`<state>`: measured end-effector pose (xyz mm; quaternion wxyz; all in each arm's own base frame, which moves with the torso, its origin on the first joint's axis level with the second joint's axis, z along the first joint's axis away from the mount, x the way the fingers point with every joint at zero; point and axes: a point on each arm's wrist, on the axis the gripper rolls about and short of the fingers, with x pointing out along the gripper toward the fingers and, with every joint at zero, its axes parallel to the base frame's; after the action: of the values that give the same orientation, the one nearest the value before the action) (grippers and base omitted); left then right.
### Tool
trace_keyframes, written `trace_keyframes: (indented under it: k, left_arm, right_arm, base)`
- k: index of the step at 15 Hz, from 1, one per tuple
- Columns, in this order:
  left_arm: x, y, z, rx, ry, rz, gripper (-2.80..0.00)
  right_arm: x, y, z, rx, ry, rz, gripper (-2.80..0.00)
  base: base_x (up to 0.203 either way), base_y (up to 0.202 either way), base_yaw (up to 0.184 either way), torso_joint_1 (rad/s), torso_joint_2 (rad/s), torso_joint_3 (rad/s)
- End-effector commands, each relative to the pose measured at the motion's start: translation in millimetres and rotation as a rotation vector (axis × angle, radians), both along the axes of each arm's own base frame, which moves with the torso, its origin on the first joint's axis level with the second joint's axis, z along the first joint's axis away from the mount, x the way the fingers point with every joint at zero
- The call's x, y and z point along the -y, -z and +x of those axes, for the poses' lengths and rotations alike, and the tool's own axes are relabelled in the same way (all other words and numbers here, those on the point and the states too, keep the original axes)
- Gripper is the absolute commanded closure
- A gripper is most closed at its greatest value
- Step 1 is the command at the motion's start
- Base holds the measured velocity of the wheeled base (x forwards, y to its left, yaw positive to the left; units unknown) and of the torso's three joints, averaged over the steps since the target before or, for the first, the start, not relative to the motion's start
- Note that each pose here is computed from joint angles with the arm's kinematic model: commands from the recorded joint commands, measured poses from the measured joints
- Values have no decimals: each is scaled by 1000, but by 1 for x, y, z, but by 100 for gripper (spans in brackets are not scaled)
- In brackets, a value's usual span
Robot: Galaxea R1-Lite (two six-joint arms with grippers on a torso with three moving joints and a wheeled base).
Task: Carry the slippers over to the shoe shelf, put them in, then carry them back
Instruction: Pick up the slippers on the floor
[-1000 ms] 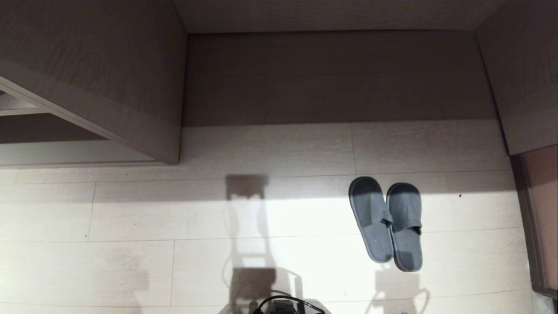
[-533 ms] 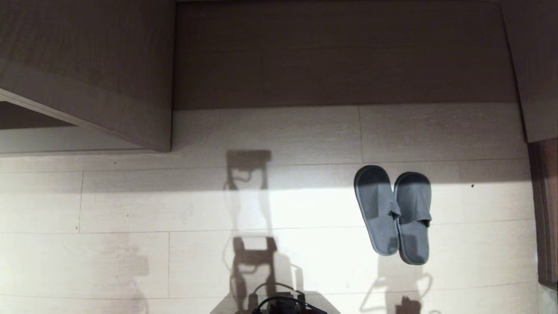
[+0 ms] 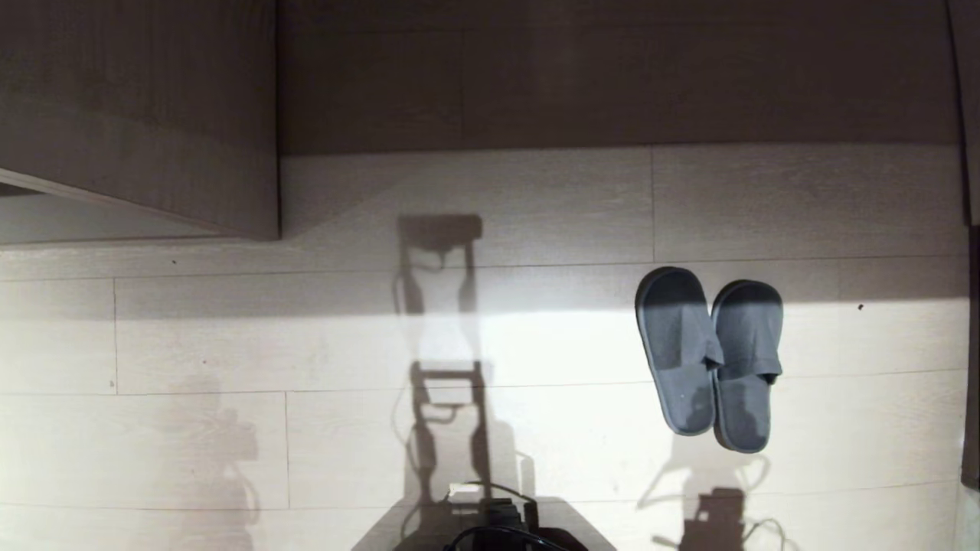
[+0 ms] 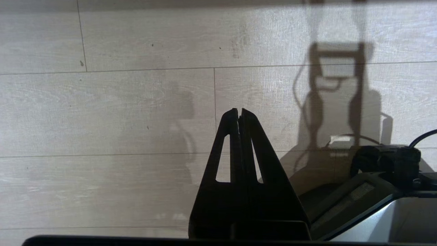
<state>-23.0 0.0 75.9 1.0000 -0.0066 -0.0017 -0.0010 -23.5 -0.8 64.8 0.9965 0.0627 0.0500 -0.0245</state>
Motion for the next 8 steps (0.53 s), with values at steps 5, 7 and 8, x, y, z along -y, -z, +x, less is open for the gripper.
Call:
trace_keyframes:
  k: [5, 7, 8]
  left_arm:
    - [0, 0, 0, 1, 0, -1, 0]
    - [0, 0, 0, 1, 0, -1, 0]
    - [0, 0, 0, 1, 0, -1, 0]
  right_arm:
    - [0, 0, 0, 0, 0, 0, 0]
    - [0, 0, 0, 0, 1, 1, 0]
    - [0, 0, 0, 0, 1, 1, 0]
  base:
    - [0, 0, 0, 2, 2, -195]
    - [0, 0, 0, 2, 2, -201]
    - [0, 0, 0, 6, -3, -189]
